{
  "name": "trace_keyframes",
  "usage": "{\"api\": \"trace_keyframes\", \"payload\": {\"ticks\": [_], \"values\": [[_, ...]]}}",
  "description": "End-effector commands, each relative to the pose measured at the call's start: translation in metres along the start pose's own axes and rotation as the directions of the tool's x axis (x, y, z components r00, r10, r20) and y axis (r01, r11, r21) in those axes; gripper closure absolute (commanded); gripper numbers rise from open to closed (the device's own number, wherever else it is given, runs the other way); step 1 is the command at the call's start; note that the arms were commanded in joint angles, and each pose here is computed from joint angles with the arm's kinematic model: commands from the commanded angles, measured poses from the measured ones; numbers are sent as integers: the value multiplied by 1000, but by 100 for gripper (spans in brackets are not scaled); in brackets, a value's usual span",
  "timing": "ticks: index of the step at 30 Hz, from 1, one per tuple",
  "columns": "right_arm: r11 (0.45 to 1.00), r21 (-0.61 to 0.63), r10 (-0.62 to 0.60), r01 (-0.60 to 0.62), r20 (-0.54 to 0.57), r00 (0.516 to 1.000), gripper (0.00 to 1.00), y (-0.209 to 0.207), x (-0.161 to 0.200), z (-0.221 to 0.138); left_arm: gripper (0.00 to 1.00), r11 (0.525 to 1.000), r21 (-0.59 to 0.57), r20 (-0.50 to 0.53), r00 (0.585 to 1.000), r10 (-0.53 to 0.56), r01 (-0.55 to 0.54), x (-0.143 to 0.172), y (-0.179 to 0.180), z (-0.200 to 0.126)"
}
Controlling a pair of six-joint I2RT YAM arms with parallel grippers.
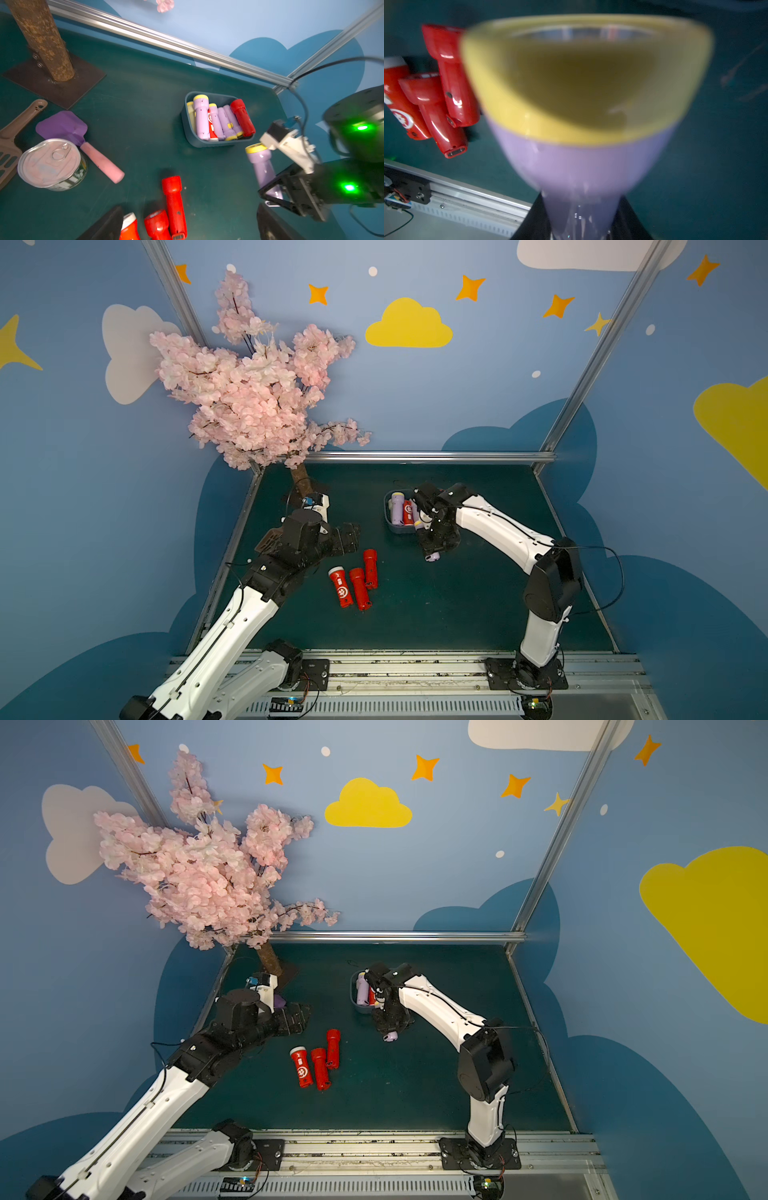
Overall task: Put the flashlights into the storage boxes
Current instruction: Place the flashlight at the storage box.
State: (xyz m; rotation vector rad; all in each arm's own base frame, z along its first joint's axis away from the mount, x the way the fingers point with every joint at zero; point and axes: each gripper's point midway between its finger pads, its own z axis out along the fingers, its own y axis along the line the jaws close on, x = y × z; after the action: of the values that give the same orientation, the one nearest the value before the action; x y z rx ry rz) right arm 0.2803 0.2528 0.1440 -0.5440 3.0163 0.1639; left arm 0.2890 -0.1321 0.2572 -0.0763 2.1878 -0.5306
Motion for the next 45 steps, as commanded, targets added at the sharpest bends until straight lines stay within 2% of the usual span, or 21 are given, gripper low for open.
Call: {"api": "trace_keyframes", "payload": {"ticks": [1, 6, 14, 19, 35, 45], "values": [[999, 36, -1, 1, -9, 1000, 75, -16, -13, -4, 1, 1000, 22, 14, 1000, 10, -10, -11, -6, 9], [999, 46, 21, -21, 19, 1000, 75, -31, -47, -3, 1, 999, 18, 7, 999, 31, -31, -19, -6, 19], [997, 69, 43, -45, 29, 999, 75, -55, -97, 12, 1, 1000, 14, 18, 1000, 3, -3, -37, 8, 33], [996, 73, 57, -58, 18, 998, 74, -67, -117, 26, 1, 1000, 22, 14, 1000, -5, 4, -48, 15, 44], [992, 71, 108, -104, -42, 993, 71, -85, -124, 67, 1, 997, 62, -28, 999, -44, 46, -70, 29, 79], [988, 47, 151, -150, -36, 988, 70, -90, -132, 79, 1, 996, 68, -33, 998, -53, 55, -71, 32, 84]]}}
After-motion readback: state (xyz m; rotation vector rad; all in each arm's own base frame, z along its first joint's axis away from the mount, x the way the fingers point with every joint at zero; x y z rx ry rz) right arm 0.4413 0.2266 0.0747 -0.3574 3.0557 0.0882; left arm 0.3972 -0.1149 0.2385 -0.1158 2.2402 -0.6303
